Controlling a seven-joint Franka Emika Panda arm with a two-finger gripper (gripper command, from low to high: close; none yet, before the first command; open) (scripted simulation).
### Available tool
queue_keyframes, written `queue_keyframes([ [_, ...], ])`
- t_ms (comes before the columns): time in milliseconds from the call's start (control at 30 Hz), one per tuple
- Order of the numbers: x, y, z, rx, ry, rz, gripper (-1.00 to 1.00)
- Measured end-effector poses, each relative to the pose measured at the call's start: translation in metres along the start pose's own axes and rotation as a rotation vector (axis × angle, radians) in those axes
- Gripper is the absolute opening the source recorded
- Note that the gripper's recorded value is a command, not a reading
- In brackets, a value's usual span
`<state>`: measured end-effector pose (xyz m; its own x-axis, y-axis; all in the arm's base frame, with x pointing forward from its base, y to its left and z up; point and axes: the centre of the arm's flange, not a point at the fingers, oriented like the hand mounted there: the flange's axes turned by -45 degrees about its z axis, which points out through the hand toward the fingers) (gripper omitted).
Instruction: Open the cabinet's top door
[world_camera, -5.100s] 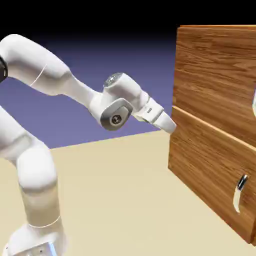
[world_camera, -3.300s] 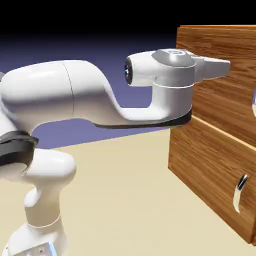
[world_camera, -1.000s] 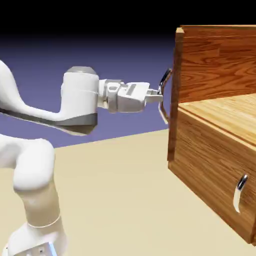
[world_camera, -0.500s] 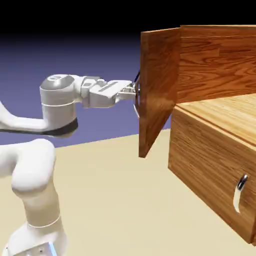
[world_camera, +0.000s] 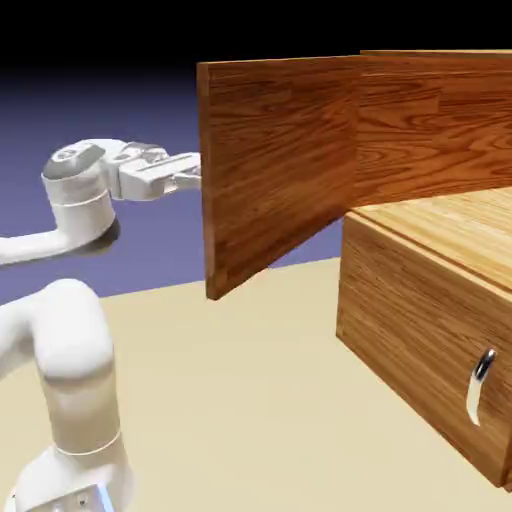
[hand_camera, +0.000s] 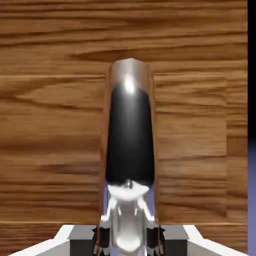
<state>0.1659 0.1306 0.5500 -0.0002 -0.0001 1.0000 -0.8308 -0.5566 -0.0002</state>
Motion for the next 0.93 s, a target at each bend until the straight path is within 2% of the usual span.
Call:
queue_keyframes([
  [433, 0.0, -0.061, -0.134, -0.281, 0.0, 0.0, -1.0],
  [933, 0.0, -0.145, -0.235, -0.535, 0.0, 0.0, -1.0],
])
